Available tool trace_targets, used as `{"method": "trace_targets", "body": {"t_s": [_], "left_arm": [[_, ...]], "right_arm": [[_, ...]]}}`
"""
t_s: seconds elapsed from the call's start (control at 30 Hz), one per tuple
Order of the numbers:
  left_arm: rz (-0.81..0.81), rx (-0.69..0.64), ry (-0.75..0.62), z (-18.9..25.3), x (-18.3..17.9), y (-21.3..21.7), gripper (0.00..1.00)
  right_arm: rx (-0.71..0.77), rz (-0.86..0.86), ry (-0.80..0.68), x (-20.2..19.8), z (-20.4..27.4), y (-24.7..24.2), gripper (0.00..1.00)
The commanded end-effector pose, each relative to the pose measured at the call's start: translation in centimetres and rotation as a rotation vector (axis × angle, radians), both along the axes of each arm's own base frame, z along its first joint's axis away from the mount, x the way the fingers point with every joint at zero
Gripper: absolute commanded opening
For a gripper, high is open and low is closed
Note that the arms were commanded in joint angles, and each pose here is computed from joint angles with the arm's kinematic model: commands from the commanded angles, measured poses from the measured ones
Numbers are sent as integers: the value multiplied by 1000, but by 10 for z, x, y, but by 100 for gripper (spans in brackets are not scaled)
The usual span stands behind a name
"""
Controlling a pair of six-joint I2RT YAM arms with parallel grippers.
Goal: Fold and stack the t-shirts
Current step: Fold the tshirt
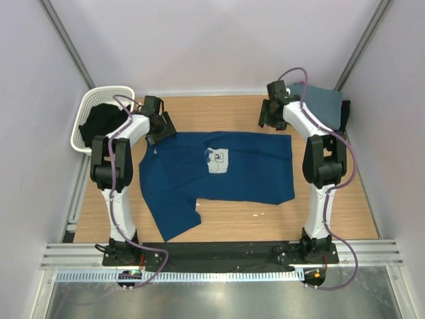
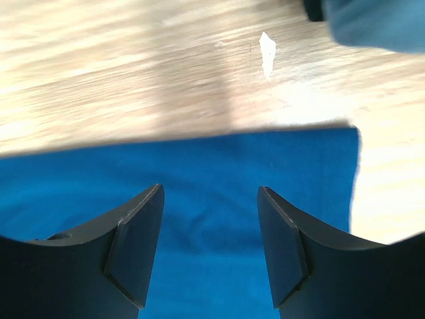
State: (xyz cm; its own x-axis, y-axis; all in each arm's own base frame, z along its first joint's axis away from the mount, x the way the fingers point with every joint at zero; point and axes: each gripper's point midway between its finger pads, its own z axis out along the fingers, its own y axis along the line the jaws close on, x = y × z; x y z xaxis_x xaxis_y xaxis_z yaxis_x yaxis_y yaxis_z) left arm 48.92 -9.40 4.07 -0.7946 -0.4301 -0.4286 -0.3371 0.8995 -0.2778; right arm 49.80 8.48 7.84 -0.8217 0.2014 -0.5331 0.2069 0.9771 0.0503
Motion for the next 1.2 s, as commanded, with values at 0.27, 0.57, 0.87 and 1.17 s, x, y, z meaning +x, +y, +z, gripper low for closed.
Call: {"method": "trace_targets", "body": {"t_s": [0.27,0.57,0.87,1.17], "left_arm": [[82,-119,11,80,-172,4,76],[130,-167,2,57,-256,-14,70],[89,-54,-61,43,-186,-13,70],[25,-41,-26,14,-112,-19,66]], "right_arm": [[105,-135,-84,-111,82,-17,66],[175,-99,11,-183,26,-13,66],[50,-111,-19,-108,14,-22,65],[-7,-87,14,-51,-15,-20,65]]}}
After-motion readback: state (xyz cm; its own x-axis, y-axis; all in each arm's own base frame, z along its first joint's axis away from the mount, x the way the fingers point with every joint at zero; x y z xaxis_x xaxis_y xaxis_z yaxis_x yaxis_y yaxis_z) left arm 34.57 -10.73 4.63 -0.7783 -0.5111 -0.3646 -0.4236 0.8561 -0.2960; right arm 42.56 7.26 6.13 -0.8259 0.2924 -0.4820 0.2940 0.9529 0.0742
